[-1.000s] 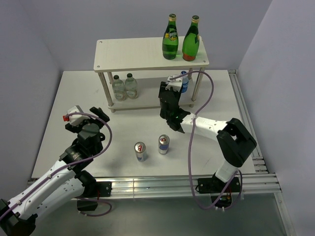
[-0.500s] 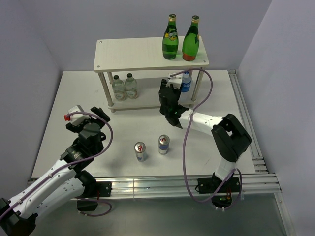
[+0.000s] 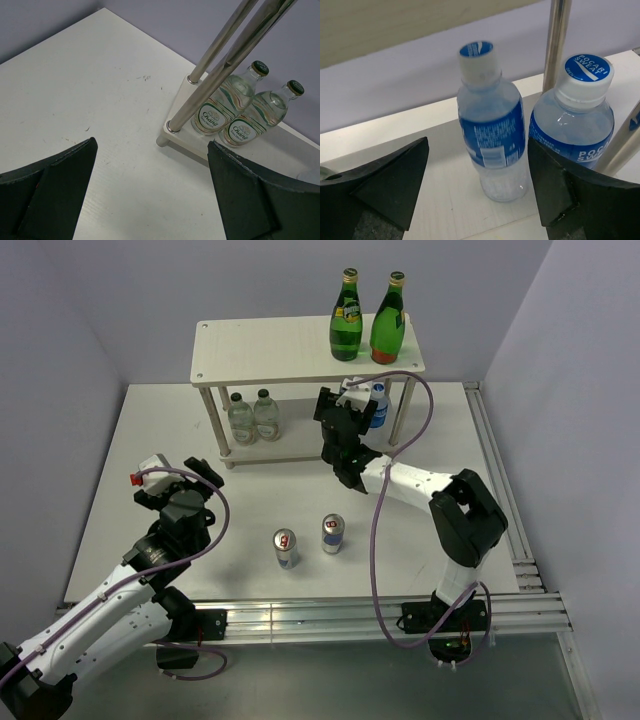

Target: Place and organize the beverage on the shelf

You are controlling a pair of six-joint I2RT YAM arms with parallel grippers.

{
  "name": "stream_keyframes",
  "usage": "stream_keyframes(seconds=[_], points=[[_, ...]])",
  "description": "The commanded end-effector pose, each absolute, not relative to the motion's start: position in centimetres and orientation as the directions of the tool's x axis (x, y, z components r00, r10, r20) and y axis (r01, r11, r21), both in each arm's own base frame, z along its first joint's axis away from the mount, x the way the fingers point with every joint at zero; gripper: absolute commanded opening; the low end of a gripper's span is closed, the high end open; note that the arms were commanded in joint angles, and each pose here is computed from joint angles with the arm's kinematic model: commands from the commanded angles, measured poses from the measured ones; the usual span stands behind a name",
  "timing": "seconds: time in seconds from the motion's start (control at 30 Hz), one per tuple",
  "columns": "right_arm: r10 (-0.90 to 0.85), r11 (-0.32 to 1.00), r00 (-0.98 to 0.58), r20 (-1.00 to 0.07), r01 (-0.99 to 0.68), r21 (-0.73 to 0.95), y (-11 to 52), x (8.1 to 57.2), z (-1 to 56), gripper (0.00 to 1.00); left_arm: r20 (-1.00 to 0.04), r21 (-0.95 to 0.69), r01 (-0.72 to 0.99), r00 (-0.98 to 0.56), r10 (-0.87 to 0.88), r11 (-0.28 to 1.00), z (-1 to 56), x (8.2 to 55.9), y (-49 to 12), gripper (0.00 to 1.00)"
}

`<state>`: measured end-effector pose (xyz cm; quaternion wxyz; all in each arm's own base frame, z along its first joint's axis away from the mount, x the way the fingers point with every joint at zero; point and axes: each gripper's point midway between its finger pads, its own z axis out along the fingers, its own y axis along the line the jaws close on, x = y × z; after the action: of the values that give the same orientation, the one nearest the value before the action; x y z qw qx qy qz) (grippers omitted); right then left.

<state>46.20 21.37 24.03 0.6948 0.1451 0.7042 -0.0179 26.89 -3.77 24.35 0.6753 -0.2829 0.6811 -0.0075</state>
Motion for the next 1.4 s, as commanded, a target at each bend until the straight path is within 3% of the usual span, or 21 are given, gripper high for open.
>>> stream_keyframes(seconds=[0.0, 0.47, 0.7, 0.87, 1.13, 1.37], points=[[0.256, 0.932, 0.090, -0.962, 0.243, 0.271, 20.8, 46.3, 27.3, 0.87, -0.910, -0.408, -0.376, 0.092, -0.404, 0.832, 24.9, 27.0, -3.7, 0.99], [0.302, 0.931, 0.095, -0.948, 0.186, 0.315, 20.5, 42.3, 29.0, 0.91, -0.917, -0.388, -0.365, 0.067, -0.392, 0.846, 24.7, 27.3, -4.2, 0.99], [0.339, 0.930, 0.093, -0.936, 0.117, 0.349, 21.0, 36.3, 31.5, 0.98, -0.924, -0.365, -0.199, -0.039, -0.379, 0.909, 24.7, 28.3, -8.1, 0.99], [0.394, 0.915, 0.027, -0.919, 0.077, 0.395, 19.9, 31.1, 31.9, 0.98, -0.915, -0.377, 0.067, -0.179, -0.360, 0.924, 23.9, 27.9, -13.9, 0.99], [0.321, 0.940, -0.184, -0.929, -0.056, 0.336, 20.4, 22.2, 24.8, 0.99, -0.919, -0.333, 0.350, -0.326, -0.219, 0.876, 21.6, 22.4, -21.3, 0.99], [0.253, 0.945, -0.320, -0.913, -0.119, 0.304, 20.3, 16.3, 19.6, 1.00, -0.911, -0.262, 0.369, -0.400, -0.102, 0.892, 18.3, 18.2, -23.8, 0.99]])
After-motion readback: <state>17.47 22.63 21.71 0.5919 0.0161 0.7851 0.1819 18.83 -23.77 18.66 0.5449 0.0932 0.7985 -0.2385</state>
